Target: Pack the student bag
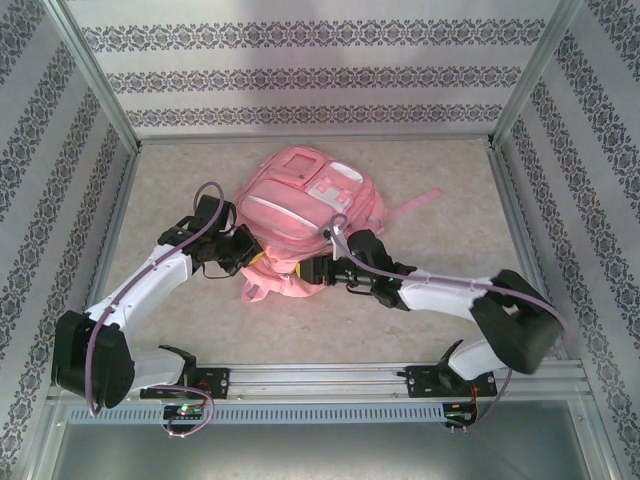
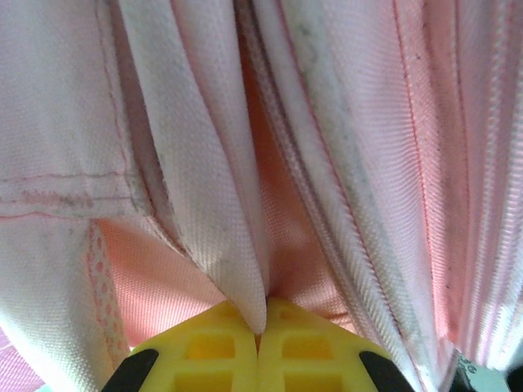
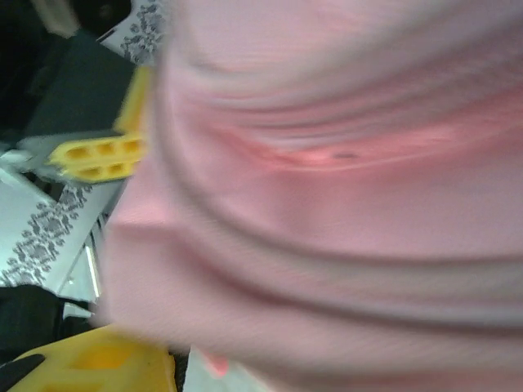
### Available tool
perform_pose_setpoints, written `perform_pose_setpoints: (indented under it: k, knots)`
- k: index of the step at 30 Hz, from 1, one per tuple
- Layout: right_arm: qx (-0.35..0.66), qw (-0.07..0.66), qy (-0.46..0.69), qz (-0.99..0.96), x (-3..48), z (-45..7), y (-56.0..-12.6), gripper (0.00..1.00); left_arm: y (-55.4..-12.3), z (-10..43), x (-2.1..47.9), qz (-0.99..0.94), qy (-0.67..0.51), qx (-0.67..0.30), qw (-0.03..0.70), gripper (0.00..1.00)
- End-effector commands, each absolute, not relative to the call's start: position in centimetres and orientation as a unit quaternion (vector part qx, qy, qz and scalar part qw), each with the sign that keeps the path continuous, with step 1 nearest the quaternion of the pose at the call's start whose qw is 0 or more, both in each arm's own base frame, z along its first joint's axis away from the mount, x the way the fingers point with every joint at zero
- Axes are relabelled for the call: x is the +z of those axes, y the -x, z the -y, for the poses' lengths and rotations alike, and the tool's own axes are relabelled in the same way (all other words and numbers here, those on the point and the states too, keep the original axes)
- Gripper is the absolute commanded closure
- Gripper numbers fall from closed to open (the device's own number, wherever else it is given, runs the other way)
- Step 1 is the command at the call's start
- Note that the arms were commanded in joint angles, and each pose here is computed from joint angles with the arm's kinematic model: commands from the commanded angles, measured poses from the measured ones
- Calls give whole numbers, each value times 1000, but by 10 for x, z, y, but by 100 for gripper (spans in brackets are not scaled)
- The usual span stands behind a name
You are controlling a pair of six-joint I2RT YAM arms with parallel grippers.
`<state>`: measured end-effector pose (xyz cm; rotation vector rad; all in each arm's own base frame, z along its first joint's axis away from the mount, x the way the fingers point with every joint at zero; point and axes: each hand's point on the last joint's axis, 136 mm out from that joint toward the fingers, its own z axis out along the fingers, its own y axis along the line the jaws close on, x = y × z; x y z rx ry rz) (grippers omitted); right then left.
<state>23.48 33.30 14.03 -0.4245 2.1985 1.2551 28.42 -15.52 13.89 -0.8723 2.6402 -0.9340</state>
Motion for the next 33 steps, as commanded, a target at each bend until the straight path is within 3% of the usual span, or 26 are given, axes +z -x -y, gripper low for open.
perform_pose_setpoints:
  k: [1,8,33]
  knots:
    - [411,312,194,-834,140,-317,-219,48,-286,171,167,-889,260,-358,117,100]
    - [392,289,189,-853,133,-320,-198,50,-287,171,168,-888,263,-359,118,100]
    - [334,270,216,-877,109,-358,-204,56,-285,171,168,-887,268,-359,115,100]
